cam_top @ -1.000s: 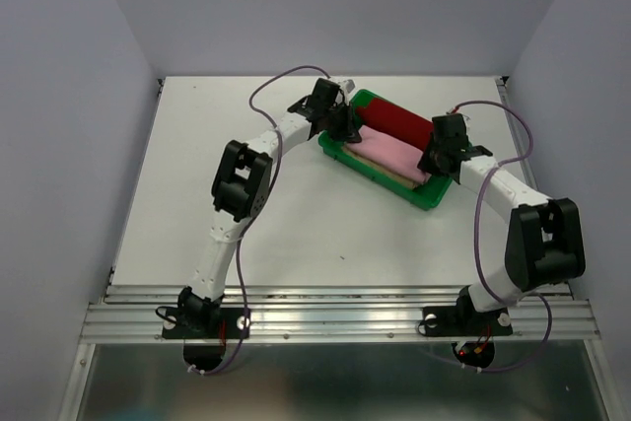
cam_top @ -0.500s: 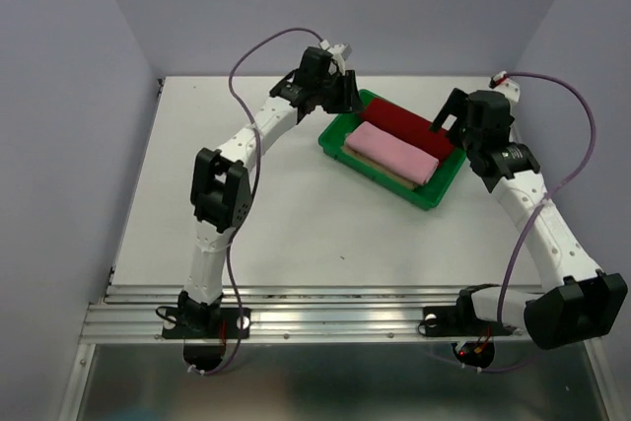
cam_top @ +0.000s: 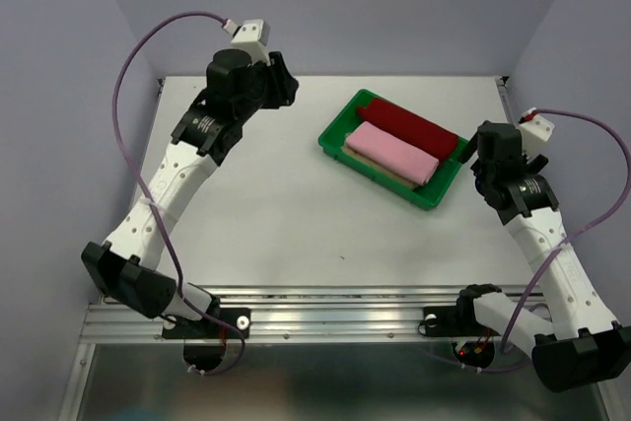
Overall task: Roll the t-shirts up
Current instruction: Reset both arms
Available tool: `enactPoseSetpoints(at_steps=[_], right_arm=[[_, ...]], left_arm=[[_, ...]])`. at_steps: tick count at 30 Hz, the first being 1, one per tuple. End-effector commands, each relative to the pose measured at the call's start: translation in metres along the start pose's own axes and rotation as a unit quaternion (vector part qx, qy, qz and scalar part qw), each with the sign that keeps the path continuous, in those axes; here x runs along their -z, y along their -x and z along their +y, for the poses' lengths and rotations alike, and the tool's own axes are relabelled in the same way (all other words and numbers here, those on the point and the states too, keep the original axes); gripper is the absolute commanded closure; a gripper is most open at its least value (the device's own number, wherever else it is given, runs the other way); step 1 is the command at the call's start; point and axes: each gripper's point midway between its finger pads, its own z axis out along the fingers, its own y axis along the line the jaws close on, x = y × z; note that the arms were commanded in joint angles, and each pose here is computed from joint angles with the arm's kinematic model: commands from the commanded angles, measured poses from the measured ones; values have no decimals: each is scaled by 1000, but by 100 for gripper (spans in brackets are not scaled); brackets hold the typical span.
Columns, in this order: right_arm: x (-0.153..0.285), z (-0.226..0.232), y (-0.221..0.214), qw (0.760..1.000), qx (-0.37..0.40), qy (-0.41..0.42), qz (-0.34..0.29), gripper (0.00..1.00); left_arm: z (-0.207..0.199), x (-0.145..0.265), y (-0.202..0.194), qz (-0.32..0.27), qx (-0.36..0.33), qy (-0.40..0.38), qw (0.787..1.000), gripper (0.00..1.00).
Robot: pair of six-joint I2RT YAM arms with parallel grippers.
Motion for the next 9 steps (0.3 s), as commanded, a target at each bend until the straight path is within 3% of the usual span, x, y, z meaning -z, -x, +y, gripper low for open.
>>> enactPoseSetpoints(at_steps=[1, 9], right_arm=[[0, -23, -14, 999, -7, -47, 7, 0], [7, -36, -19, 998, -43, -54, -3, 0]], left_arm=[[60, 32, -21, -11, -6, 107, 994, 48], [106, 77, -31, -30, 11, 176, 984, 48]])
